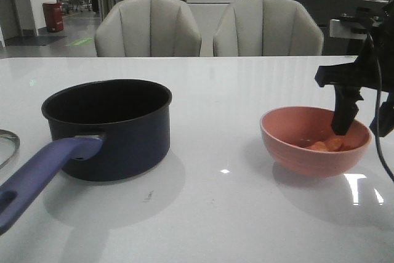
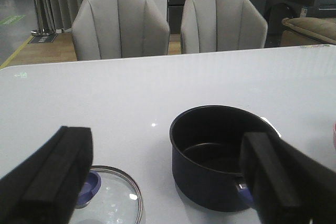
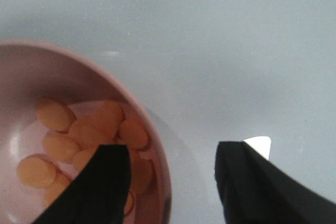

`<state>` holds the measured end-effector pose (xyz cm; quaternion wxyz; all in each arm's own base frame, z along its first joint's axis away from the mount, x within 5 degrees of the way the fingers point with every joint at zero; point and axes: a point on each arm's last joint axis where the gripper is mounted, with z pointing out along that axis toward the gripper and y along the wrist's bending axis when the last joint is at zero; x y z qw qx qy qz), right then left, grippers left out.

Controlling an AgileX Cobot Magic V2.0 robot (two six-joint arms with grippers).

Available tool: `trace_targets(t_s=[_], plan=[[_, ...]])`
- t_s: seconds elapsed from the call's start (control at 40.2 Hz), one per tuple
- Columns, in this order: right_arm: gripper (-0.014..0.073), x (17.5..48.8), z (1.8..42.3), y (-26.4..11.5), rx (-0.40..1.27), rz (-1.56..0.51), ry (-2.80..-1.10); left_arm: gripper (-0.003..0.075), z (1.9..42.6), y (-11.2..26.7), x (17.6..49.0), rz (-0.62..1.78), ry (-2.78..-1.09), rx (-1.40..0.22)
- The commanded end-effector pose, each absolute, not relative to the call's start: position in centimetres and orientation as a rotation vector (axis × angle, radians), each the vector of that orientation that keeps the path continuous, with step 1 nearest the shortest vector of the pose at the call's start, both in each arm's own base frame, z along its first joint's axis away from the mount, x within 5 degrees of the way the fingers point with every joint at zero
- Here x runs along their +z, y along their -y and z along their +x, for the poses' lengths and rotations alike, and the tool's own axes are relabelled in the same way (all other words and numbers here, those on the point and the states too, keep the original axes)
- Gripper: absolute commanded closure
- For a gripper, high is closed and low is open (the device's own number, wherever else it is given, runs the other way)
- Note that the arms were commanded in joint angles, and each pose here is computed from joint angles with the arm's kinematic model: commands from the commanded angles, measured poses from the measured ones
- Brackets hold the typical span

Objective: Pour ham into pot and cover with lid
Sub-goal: 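Lower the right gripper to the pink bowl rim and grasp it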

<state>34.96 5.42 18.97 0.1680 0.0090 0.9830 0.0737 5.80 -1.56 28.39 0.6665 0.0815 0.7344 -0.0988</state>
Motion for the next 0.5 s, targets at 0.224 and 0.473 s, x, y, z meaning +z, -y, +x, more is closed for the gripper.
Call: trace_targets(t_s=[0.224, 0.473], plan=[[0.0424, 19.6, 36.1, -5.6, 0.224, 0.024, -2.731, 0.0116, 5.8, 1.6, 29.9, 0.173, -1.564, -0.243], [0.0458, 19.8, 36.4, -5.7, 0.245, 0.051, -2.691, 0.0116, 5.8, 1.6, 29.9, 0.173, -1.564, -0.243]])
